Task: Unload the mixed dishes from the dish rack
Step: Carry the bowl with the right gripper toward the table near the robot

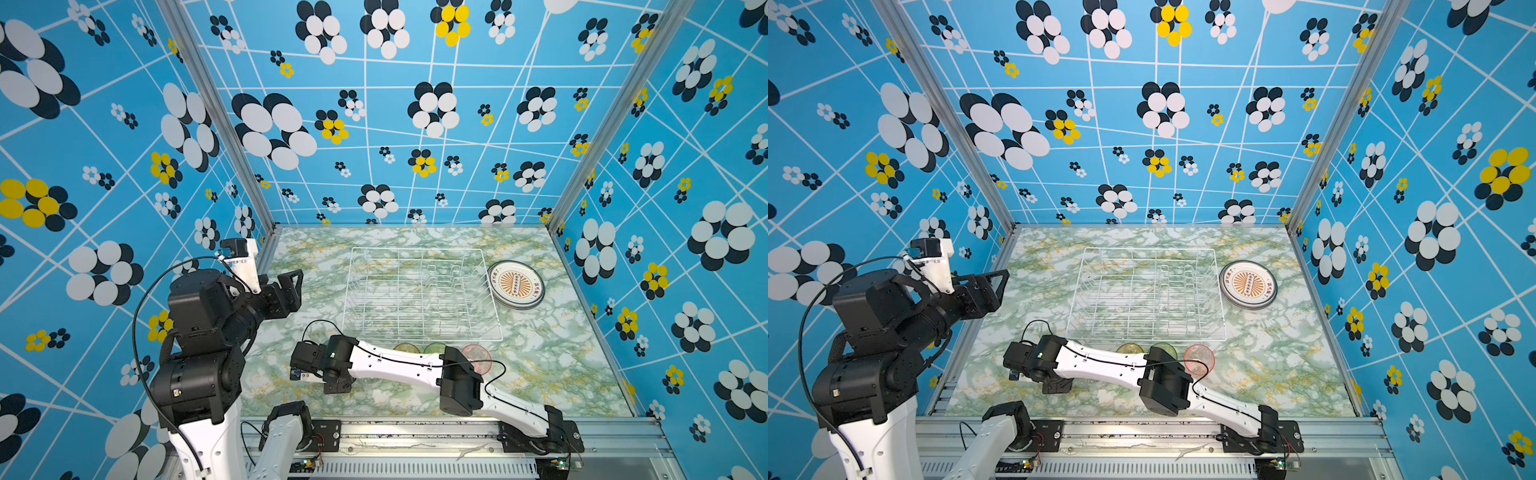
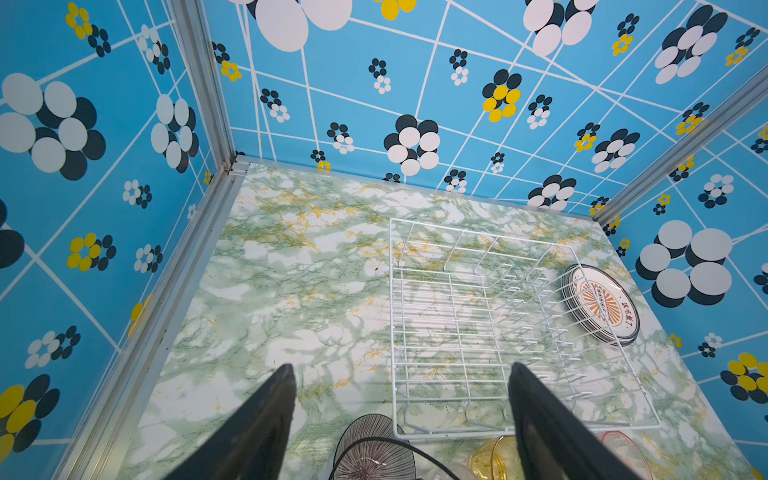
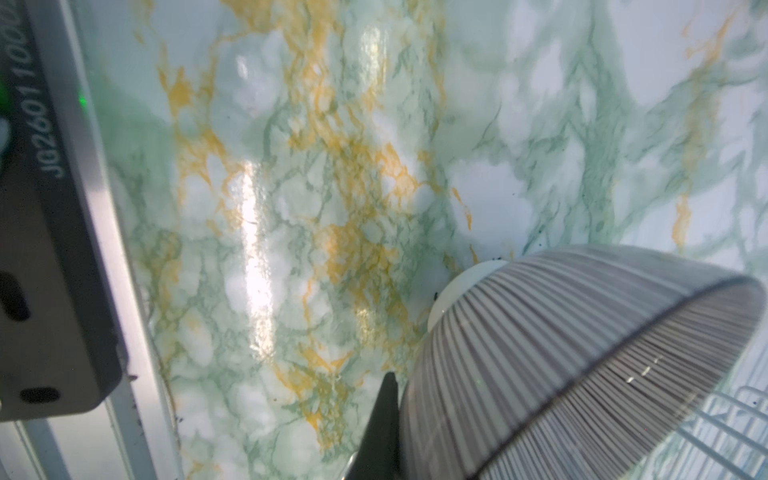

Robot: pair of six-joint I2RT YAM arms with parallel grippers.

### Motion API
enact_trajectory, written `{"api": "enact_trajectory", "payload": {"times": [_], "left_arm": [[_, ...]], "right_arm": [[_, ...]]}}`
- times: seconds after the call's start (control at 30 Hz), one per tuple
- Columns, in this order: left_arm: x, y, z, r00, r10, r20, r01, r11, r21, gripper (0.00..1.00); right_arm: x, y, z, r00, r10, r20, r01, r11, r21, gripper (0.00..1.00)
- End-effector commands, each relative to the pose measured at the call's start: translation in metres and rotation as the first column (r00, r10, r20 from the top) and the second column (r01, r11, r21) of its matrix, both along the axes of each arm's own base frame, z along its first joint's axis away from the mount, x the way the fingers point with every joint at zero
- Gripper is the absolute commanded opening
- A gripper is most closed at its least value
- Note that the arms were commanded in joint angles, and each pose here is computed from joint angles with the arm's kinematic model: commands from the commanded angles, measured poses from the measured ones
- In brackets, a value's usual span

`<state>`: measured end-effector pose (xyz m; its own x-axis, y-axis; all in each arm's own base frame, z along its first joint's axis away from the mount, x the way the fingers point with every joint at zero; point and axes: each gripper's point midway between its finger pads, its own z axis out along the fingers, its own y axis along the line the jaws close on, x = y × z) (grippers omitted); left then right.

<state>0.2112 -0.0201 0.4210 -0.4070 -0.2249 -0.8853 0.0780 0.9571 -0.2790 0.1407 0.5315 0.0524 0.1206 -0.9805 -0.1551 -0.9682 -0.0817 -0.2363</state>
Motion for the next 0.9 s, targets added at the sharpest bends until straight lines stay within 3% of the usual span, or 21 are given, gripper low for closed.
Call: {"api": "enact_trajectory", "payload": {"times": [0.0,0.1,0.23,0.53,0.87], "left_arm": [[0.004,-0.002,0.005,1.000,-0.009,0.024,0.009,1.000,-0.019,0.81],[0.004,-0.002,0.004,1.000,-0.012,0.022,0.012,1.000,-0.022,0.81],[0.004,-0.003,0.003,1.000,-0.017,0.021,0.017,1.000,-0.024,0.81],[0.006,-0.003,-0.001,1.000,-0.020,0.008,0.020,0.999,-0.026,0.81],[0.019,-0.001,-0.023,0.997,-0.031,-0.072,0.028,0.999,-0.036,0.82]], "right_arm": [[0.001,0.003,-0.003,1.000,0.015,0.015,-0.015,1.000,-0.006,0.16],[0.001,0.003,-0.003,1.000,0.020,0.024,-0.019,1.000,-0.008,0.30],[0.002,0.004,0.000,0.999,0.019,0.029,-0.019,1.000,0.000,0.40],[0.003,0.010,0.024,0.999,0.009,0.043,-0.011,0.998,0.065,0.42],[0.004,0.017,0.083,0.998,-0.022,0.051,0.007,0.963,0.269,0.43]]}}
